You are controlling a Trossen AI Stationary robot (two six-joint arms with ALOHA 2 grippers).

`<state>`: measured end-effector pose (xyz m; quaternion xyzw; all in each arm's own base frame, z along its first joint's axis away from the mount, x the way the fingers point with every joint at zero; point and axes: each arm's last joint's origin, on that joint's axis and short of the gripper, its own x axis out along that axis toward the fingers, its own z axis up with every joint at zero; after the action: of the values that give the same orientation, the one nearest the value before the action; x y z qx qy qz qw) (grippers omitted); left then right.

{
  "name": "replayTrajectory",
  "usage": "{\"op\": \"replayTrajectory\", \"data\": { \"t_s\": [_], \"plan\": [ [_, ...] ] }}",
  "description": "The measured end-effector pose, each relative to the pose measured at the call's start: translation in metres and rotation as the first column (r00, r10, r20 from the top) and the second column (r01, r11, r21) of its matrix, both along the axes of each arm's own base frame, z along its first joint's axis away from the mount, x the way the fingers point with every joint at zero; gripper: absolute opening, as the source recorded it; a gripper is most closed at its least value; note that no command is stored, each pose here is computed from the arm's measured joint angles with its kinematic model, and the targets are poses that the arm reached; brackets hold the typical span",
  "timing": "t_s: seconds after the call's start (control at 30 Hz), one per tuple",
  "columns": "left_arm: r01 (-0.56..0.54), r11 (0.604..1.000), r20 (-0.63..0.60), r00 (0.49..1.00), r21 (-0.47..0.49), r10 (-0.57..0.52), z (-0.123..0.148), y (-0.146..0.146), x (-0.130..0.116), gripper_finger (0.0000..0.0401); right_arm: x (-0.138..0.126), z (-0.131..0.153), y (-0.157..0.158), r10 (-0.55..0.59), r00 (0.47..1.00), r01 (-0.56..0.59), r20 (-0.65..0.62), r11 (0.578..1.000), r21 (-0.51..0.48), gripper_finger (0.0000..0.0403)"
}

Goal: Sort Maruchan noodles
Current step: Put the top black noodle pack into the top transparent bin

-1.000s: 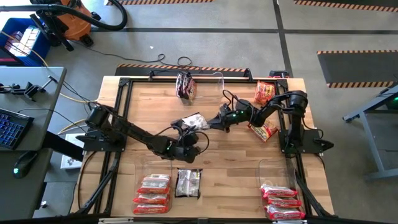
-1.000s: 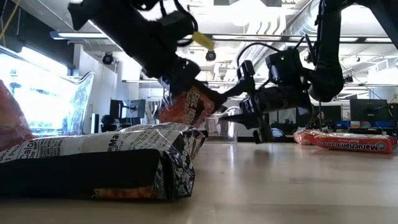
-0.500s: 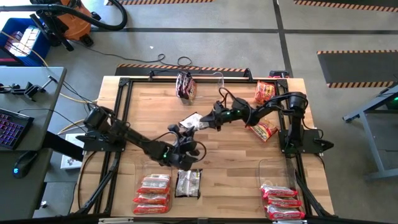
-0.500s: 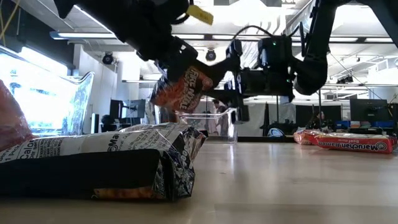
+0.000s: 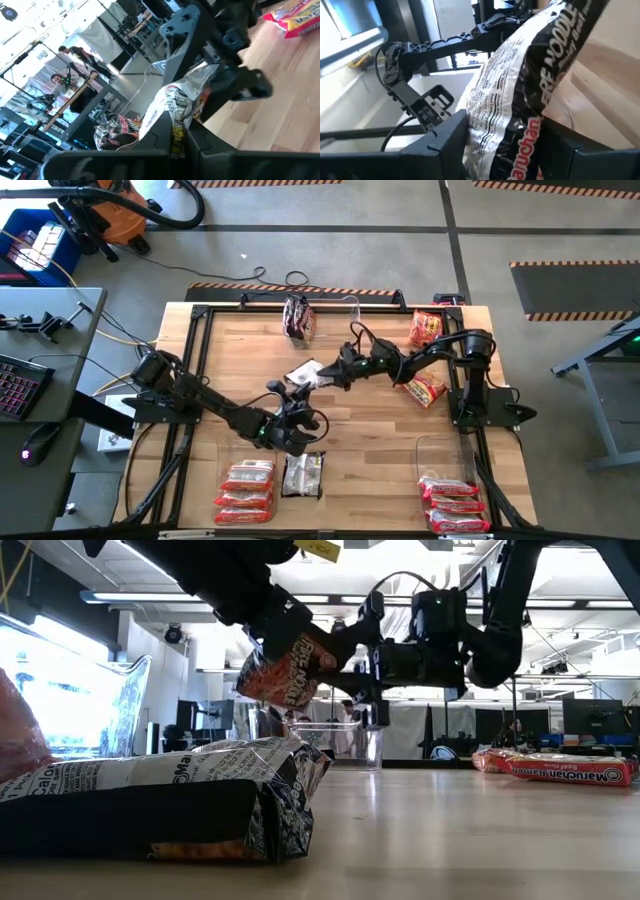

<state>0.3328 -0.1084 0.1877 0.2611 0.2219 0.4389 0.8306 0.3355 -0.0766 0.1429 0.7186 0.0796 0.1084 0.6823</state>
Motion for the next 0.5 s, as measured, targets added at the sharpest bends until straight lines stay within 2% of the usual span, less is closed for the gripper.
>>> {"op": "replayTrajectory", "data": {
  "t_s": [0.23, 0.5],
  "plan": [
    [0.02, 1.0, -0.019, 1.0, 0.017, -0.019, 0.0, -0.008, -0.003, 0.0, 0.021, 0.015, -0.005, 0.053, 0.998, -0.043, 0.043, 0.978, -0.202, 0.0172],
    [0.042, 0.999, -0.064, 0.997, 0.028, -0.04, -0.015, -0.009, -0.014, 0.0, 0.029, 0.023, -0.012, 0.103, 0.991, -0.061, 0.085, 0.916, -0.397, 0.0086]
  ]
}}
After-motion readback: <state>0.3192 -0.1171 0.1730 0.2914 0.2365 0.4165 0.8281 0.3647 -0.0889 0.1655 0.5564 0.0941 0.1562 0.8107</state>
